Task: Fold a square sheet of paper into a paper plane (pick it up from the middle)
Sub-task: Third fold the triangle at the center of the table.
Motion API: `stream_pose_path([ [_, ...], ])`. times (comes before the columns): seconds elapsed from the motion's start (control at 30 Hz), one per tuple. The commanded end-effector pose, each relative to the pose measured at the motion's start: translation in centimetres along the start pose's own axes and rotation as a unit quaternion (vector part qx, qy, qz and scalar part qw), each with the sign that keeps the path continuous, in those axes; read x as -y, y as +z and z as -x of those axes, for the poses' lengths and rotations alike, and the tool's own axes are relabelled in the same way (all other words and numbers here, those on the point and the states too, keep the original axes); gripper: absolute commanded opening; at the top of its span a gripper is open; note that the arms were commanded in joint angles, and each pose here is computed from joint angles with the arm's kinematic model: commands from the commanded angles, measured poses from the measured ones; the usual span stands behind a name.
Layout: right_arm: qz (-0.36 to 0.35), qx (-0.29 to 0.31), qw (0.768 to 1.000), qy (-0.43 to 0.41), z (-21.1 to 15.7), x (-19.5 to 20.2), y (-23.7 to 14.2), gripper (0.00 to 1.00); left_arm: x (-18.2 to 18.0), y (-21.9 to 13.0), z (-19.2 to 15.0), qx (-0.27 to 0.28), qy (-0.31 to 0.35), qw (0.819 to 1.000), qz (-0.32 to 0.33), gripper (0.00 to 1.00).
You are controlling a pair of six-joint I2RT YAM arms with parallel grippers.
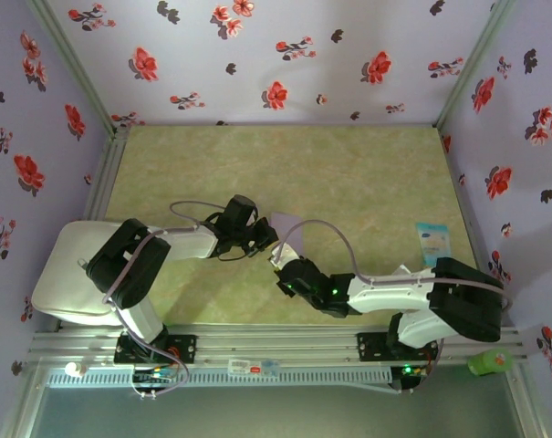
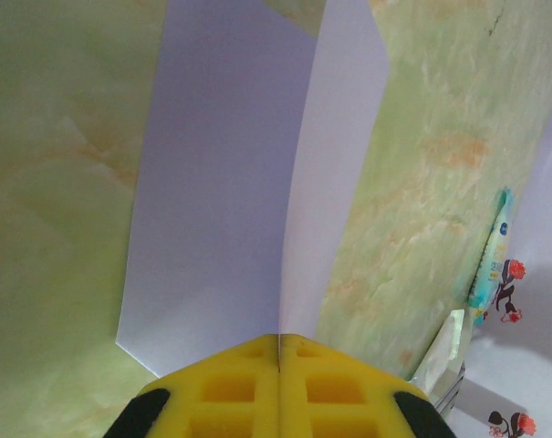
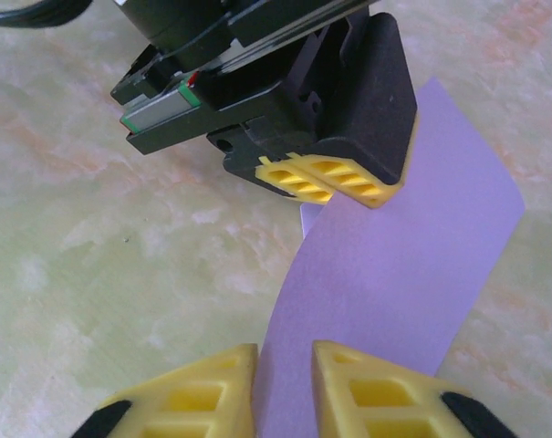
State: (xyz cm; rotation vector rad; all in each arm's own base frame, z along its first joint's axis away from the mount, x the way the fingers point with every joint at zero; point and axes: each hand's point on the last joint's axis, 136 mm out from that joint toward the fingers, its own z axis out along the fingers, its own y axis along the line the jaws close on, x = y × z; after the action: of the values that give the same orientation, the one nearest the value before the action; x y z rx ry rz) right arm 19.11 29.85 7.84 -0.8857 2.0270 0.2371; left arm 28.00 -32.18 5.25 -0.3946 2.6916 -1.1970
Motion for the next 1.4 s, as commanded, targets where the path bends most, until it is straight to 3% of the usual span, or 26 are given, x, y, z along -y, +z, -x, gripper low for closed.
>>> stream_pose_path([
  [0.0, -0.011, 0.012, 1.000, 0.014, 0.2, 0.5, -0.5, 0.15, 0.7, -0.5, 0.0, 0.005, 0.002, 1.000, -0.004, 0.00],
  [0.17, -0.013, 0.008, 1.000, 0.019, 0.1, 0.8, -0.6, 0.01, 1.1, -0.9, 0.1, 0.008, 0.013, 1.000, -0.004, 0.01],
  [0.3, 0.018, 0.005, 0.999, 0.046, 0.3, 0.7, -0.6, 0.00, 1.5, -1.8, 0.4, 0.021, 0.028, 0.999, -0.001, 0.21],
  [0.37, 0.066, 0.001, 0.995, 0.077, 0.3, 0.1, -0.6, 0.00, 1.5, -2.9, 0.8, 0.037, 0.036, 0.999, 0.012, 0.29],
  [0.5, 0.159, 0.002, 0.973, 0.169, 0.9, -0.2, -0.7, 0.00, 1.3, -5.4, 2.0, 0.072, 0.052, 0.995, 0.037, 0.35],
  [0.63, 0.216, 0.011, 0.951, 0.222, 1.6, -0.1, -1.0, 0.00, 3.4, -7.3, 2.7, 0.076, 0.104, 0.991, 0.025, 0.38],
  [0.8, 0.242, 0.002, 0.937, 0.254, 1.4, 0.4, -0.8, 0.00, 6.2, -6.6, 2.8, 0.036, 0.135, 0.990, -0.010, 0.38],
  [0.97, 0.263, 0.005, 0.924, 0.276, 1.7, 0.5, -0.8, 0.00, 8.7, -3.8, 3.2, -0.021, 0.148, 0.988, -0.044, 0.31],
  [1.37, 0.253, -0.007, 0.926, 0.281, 1.0, 0.6, -0.3, 0.00, 5.1, 3.5, 2.7, -0.119, 0.131, 0.984, 0.017, 0.22],
])
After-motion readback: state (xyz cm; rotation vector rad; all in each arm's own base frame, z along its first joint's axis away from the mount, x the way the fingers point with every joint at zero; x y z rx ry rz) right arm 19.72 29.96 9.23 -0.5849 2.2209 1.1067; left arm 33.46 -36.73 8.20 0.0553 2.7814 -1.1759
